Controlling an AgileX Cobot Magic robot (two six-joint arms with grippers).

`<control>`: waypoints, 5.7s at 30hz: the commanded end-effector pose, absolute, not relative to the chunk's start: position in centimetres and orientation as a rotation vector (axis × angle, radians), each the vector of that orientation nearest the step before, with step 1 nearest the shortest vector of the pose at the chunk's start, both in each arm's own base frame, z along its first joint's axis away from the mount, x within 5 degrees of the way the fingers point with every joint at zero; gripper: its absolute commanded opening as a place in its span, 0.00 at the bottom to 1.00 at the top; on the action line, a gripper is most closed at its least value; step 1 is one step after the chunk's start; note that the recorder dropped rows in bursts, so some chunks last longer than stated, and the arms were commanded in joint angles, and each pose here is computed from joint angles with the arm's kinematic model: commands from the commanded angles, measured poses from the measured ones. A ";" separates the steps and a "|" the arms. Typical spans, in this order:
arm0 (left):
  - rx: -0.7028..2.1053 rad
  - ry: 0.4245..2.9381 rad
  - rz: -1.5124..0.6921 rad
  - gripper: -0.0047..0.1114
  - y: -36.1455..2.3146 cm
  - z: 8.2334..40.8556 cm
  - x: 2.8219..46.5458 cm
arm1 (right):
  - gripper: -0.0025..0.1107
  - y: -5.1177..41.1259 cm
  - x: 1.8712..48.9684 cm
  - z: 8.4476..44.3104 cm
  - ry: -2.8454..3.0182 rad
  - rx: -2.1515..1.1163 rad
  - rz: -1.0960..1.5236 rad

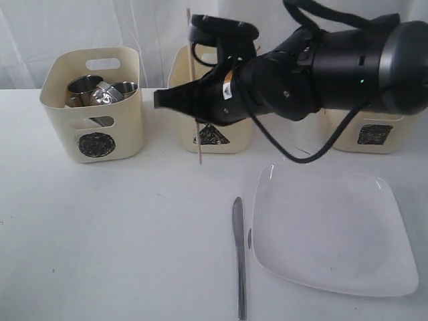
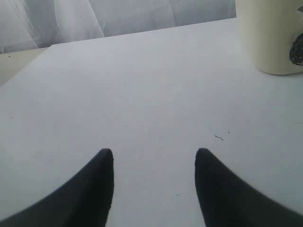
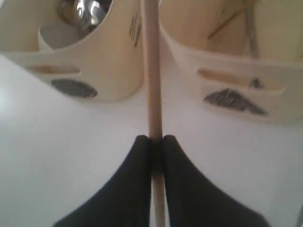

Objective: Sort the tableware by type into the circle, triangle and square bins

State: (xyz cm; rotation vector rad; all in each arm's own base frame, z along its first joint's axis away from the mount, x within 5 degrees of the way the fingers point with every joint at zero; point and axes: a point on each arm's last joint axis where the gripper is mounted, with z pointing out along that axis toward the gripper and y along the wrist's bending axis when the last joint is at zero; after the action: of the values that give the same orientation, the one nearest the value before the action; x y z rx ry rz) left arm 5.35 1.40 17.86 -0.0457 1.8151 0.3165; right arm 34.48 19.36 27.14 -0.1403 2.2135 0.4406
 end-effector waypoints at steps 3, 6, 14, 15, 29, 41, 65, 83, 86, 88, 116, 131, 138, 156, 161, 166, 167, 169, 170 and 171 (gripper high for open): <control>-0.053 1.809 0.309 0.53 1.4 17.8 5.3 | 0.02 15.6 37.6 28.9 1.942 -0.270 0.340; -0.053 1.809 0.309 0.53 1.4 17.8 5.3 | 0.02 13.7 39.3 29.1 1.887 -0.231 0.313; -0.053 1.809 0.309 0.53 1.4 17.8 5.3 | 0.02 12.8 44.0 28.5 1.815 -0.173 0.296; -0.053 1.809 0.309 0.53 1.4 17.8 5.3 | 0.02 13.0 44.7 28.3 1.807 -0.179 0.292; -0.053 1.809 0.309 0.53 1.4 17.8 5.3 | 0.10 14.6 51.4 22.1 1.982 -0.217 0.207; -0.053 1.809 0.309 0.53 1.4 17.8 5.3 | 0.35 14.9 50.2 24.2 2.032 -0.202 0.220; -0.053 1.809 0.309 0.53 1.4 17.8 5.3 | 0.35 13.9 26.7 20.5 2.766 -0.025 0.336; -0.053 1.809 0.309 0.53 1.4 17.8 5.3 | 0.35 16.3 21.7 20.0 2.858 -0.138 0.427; -0.053 1.809 0.309 0.53 1.4 17.8 5.3 | 0.35 16.2 20.9 19.0 2.873 -0.123 0.437; -0.053 1.809 0.309 0.53 1.4 17.8 5.3 | 0.35 16.0 20.6 18.3 2.876 -0.102 0.443; -0.053 1.809 0.309 0.53 1.4 17.8 5.3 | 0.34 15.9 20.5 16.8 2.842 -0.036 0.468; -0.053 1.809 0.309 0.53 1.4 17.8 5.3 | 0.33 17.1 21.5 15.3 2.851 -0.060 0.447; -0.053 1.809 0.309 0.53 1.4 17.8 5.3 | 0.33 17.6 22.1 14.3 2.882 -0.084 0.421; -0.053 1.809 0.309 0.53 1.4 17.8 5.3 | 0.19 17.7 22.3 12.3 2.936 -0.096 0.371; -0.053 1.809 0.309 0.53 1.4 17.8 5.3 | 0.02 17.7 22.3 12.4 2.932 -0.095 0.373; -0.053 1.809 0.309 0.53 1.4 17.8 5.3 | 0.02 17.7 22.3 12.8 2.915 -0.090 0.388; -0.053 1.809 0.309 0.53 1.4 17.8 5.3 | 0.02 17.7 22.4 13.0 2.906 -0.090 0.395; -0.053 1.809 0.309 0.53 1.4 17.8 5.3 | 0.02 17.7 22.4 13.6 2.884 -0.091 0.411; -0.053 1.809 0.309 0.53 1.4 17.8 5.3 | 0.02 17.7 22.3 14.0 2.873 -0.091 0.420; -0.053 1.809 0.309 0.53 1.4 17.8 5.3 | 0.02 17.7 22.3 14.3 2.863 -0.092 0.428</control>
State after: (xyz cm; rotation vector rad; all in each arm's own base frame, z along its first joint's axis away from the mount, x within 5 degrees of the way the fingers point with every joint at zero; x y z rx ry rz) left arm 5.35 1.40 17.86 -0.0457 1.8151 0.3165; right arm 22.63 17.89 13.63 -0.0592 2.8750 0.4233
